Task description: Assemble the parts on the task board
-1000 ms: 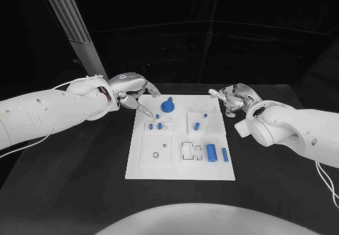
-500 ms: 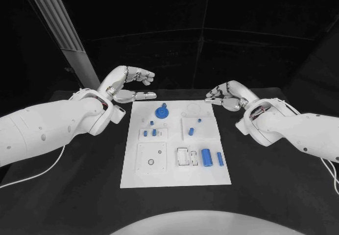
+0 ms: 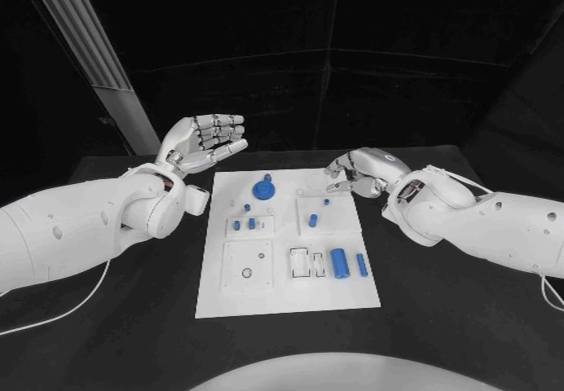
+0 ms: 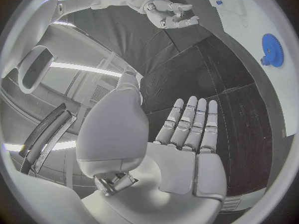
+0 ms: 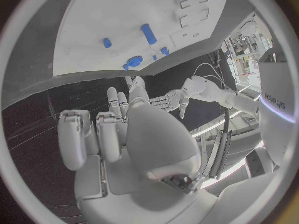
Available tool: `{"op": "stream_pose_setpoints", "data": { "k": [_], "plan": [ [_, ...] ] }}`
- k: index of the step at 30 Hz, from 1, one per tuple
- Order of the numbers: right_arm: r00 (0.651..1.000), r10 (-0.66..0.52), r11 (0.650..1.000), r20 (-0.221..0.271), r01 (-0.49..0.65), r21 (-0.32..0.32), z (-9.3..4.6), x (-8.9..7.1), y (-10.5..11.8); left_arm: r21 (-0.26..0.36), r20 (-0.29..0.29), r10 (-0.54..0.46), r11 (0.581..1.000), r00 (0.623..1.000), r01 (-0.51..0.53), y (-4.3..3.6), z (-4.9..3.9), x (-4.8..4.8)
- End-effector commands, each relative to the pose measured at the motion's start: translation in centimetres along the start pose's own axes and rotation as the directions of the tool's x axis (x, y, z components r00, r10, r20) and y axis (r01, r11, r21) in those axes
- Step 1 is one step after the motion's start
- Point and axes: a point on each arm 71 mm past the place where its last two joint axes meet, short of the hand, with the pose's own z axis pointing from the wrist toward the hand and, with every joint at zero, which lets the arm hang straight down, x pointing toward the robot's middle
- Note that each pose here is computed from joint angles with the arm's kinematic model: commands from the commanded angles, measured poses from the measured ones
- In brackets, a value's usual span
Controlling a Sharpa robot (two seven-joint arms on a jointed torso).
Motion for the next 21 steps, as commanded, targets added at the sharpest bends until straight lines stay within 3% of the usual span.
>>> {"op": "stream_pose_setpoints", "data": {
  "k": [1,11,21],
  "plan": [
    [0.983,-0.165,0.986,-0.08,0.163,-0.028,0.2,0.8,0.4,0.223,0.011,-0.058,0.973,0.998,0.054,-1.68,-0.2,0.01],
    [0.96,-0.233,0.973,-0.158,0.23,-0.036,0.6,2.4,0.9,0.218,0.01,-0.061,0.974,0.998,0.058,-1.53,-0.2,0.23],
    [0.947,-0.258,0.961,-0.189,0.271,0.049,1.0,3.1,0.5,0.214,0.01,-0.062,0.975,0.998,0.059,-1.46,-0.18,0.29]
  ]
}}
